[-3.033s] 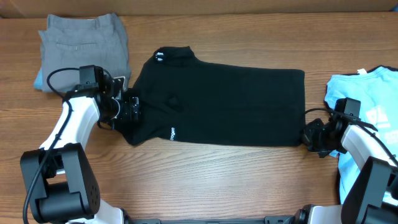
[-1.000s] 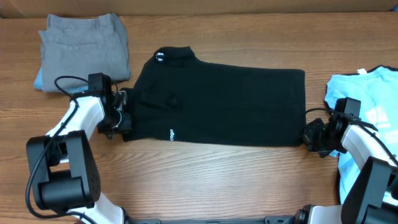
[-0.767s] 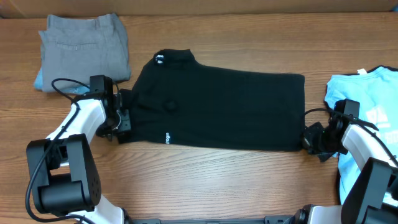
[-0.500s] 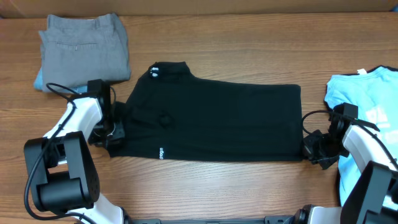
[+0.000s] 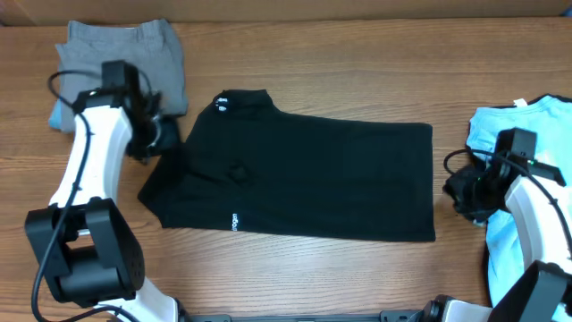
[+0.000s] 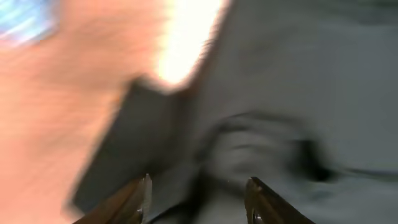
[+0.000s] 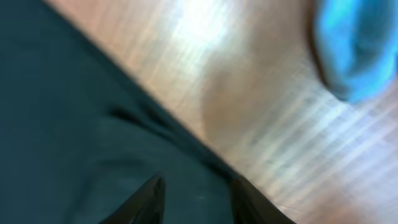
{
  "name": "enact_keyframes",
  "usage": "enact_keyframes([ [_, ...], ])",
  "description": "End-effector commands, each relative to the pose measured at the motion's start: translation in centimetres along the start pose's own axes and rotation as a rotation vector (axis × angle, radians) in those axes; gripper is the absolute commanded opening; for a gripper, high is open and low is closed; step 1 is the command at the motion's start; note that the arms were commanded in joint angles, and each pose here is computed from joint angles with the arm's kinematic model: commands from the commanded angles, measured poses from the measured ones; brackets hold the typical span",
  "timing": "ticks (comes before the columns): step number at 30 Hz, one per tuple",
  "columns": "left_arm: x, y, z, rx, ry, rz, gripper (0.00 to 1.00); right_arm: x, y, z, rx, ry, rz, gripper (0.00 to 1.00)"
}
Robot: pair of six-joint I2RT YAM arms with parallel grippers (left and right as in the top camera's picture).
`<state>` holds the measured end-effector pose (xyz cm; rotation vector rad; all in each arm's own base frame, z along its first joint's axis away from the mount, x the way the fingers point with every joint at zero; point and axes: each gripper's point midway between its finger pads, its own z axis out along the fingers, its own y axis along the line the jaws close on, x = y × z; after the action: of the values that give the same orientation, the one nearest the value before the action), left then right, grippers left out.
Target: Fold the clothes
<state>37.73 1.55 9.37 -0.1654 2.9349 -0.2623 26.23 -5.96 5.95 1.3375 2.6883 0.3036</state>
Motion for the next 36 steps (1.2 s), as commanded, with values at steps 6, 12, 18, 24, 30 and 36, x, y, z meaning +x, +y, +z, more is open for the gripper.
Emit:
enact_keyframes([
  [6, 3.6, -12.0, 2.4, 0.179, 0.071, 0.503, 0.56, -1.0, 4.0, -2.3, -0.181, -0.030, -0.101, 0.43],
  [12, 5.4, -12.6, 5.8, 0.071, 0.134, 0.561, 0.59, -1.2, 4.1, -2.4, -0.187, -0.040, -0.104, 0.44],
  [18, 6.7, -11.8, 8.7, 0.059, 0.232, 0.522, 0.56, -1.6, 4.8, -2.5, -0.218, -0.055, -0.113, 0.44],
  [24, 4.5, -13.2, 8.5, 0.087, 0.151, 0.471, 0.40, -2.0, 8.3, -3.7, -0.400, -0.077, -0.239, 0.43],
  [30, -1.6, -16.5, 2.9, 0.127, -0.021, 0.443, 0.61, -1.0, 16.1, -9.2, -0.856, -0.103, -0.489, 0.43],
  [36, -8.1, -16.3, -2.1, -0.001, -0.243, 0.448, 0.82, -4.0, 17.4, -9.8, -0.706, -0.280, -0.486, 0.44],
])
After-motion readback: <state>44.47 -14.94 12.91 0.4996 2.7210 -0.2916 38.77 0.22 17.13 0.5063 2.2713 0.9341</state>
